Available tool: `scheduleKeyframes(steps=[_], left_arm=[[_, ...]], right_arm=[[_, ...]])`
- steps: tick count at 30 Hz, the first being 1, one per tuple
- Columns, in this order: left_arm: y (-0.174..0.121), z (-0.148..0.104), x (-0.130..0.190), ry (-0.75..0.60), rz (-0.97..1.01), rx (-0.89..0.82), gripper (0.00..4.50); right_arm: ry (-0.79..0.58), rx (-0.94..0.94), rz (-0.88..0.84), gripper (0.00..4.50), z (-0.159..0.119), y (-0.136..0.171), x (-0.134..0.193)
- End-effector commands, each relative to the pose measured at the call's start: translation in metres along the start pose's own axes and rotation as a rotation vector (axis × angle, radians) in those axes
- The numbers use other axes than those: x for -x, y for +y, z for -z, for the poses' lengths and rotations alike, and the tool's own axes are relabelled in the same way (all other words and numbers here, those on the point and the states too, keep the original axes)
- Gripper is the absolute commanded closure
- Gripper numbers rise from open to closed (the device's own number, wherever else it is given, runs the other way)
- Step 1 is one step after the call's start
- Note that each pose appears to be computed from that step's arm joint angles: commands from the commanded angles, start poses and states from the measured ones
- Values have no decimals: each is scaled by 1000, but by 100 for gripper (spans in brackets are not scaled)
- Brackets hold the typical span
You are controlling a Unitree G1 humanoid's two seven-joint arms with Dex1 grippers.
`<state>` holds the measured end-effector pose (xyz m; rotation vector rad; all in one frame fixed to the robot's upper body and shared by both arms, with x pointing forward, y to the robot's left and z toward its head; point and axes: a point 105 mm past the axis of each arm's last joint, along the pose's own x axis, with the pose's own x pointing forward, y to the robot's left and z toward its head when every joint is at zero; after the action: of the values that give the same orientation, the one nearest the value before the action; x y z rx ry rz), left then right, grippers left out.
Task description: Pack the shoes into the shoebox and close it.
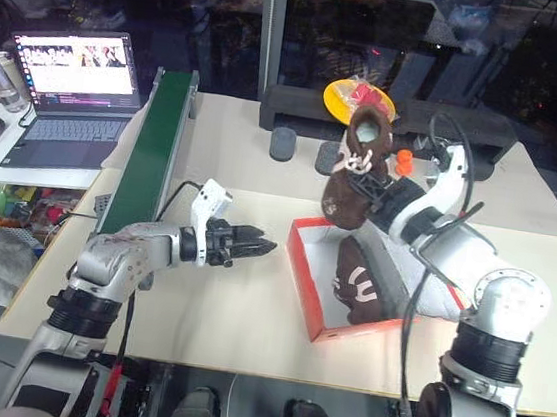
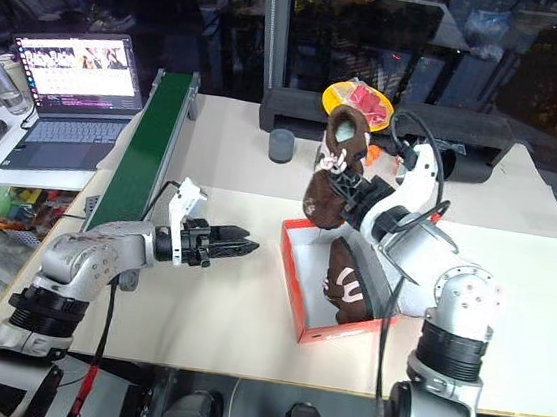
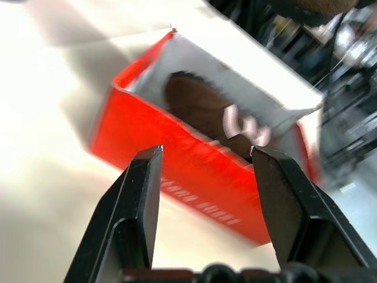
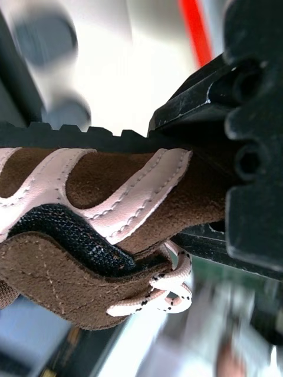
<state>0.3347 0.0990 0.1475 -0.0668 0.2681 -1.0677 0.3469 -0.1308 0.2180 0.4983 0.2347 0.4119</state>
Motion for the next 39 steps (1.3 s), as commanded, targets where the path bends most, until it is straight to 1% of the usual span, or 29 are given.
scheduleKeyframes(steps=[1,2,5,8,10,16,18,19,21,22,23,24,27,29,32,35,37,39], left_arm=[[-13,-8,-1,-11,64,-112,194],[-15,-8,-1,-3,72,-130,194],[-22,-10,0,-5,99,-152,194],[-25,-12,0,-7,109,-168,194],[-25,-13,0,-5,110,-177,194],[-25,-12,-1,-3,101,-177,194],[-25,-12,-1,-3,100,-177,191],[-25,-11,-1,-2,99,-177,191],[-25,-11,-1,0,99,-177,191],[-25,-11,-1,2,99,-178,191],[-25,-9,-1,8,100,-183,191],[-26,-9,-1,11,101,-186,191],[-26,-7,0,20,105,-198,191],[-26,-7,0,23,107,-203,191],[-26,-7,-2,23,111,-203,191],[-27,-7,-4,23,127,-207,191],[-29,-6,-7,24,140,-213,191],[-33,-6,-10,25,169,-232,191]], right_arm=[[204,140,38,302,50,2,10],[243,149,49,302,60,0,12],[352,193,150,302,90,-20,17],[434,265,230,302,109,-37,18],[461,304,251,302,115,-41,16],[491,362,278,302,122,-47,-3],[477,362,293,238,120,-51,-6],[462,349,282,216,118,-49,-7],[436,327,257,152,113,-44,-10],[421,321,250,125,109,-41,-11],[390,324,254,81,100,-39,-11],[354,327,243,48,89,-35,-11],[266,351,172,48,57,-15,-1],[222,374,130,48,40,-3,8],[177,410,51,48,22,13,26],[167,453,-3,48,14,18,43],[160,460,5,99,8,13,52],[166,441,86,154,7,-6,61]])
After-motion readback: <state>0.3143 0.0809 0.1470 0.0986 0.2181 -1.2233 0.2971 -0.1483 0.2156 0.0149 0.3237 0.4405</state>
